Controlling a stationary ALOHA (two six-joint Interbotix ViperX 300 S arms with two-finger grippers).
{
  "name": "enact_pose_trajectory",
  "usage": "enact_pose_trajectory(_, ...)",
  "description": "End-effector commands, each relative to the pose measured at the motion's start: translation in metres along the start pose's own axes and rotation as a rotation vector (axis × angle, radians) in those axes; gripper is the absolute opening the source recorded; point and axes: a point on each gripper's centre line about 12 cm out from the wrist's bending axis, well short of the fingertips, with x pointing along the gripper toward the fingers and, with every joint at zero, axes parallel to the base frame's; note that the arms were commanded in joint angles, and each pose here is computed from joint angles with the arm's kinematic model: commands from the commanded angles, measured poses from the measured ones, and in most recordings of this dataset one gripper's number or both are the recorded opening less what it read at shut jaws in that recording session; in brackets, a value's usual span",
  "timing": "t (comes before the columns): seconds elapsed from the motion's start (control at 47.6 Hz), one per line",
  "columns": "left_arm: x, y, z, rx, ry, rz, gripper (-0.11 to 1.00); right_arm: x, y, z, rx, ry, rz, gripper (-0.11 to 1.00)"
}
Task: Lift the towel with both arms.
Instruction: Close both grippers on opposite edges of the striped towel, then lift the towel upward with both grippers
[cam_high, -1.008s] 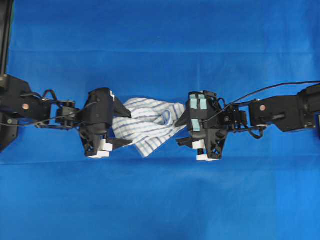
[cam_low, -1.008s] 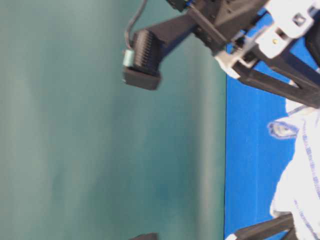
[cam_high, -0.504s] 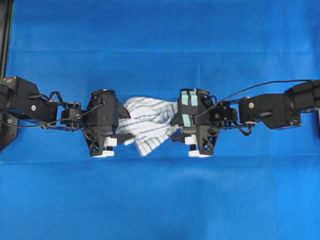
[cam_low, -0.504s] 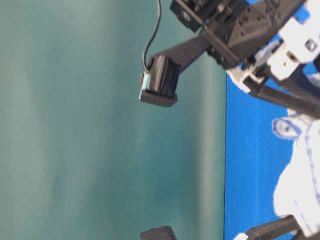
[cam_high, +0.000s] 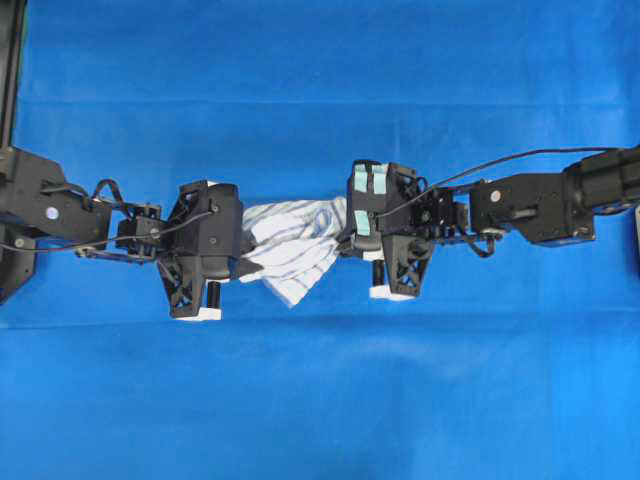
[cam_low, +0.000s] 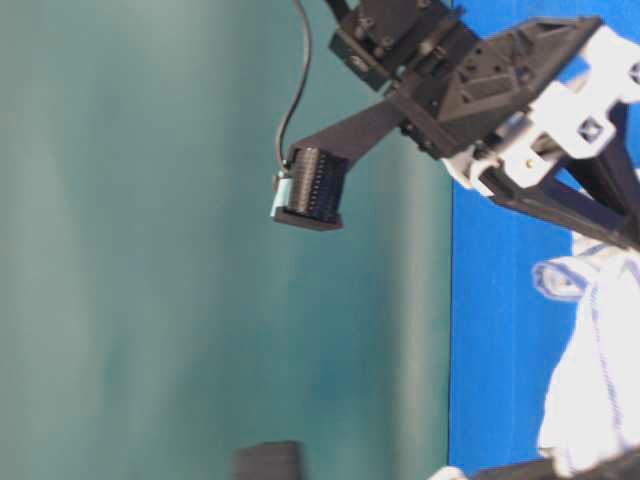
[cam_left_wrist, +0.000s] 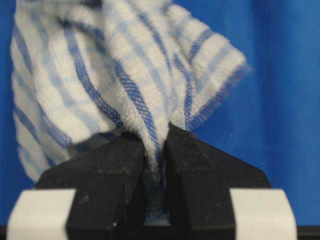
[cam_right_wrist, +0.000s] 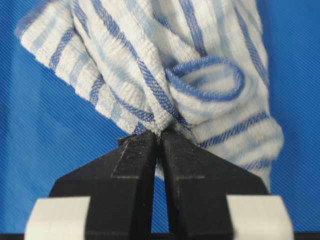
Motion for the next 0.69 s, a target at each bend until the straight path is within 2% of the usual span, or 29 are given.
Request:
enact_pose_trajectory(0.0, -0.016, -0.001, 0.031, -0.002, -0.06, -0.004, 0.05, -0.022, -0.003, 0.024, 0.003, -0.055, -0.004, 0.06)
enact_pose_trajectory(0.273, -0.07, 0.008, 0.084, -0.02, -0.139, 0.016, 0.05, -0.093, -0.001, 0.068, -0.011, -0.144, -0.004, 0.06)
enact_pose_trajectory(0.672, -0.141, 0.039, 0.145, -0.06, -0.293, 0.105, 0.05, -0.194, -0.016, 0.119, 0.004, -0.308, -0.047, 0.06)
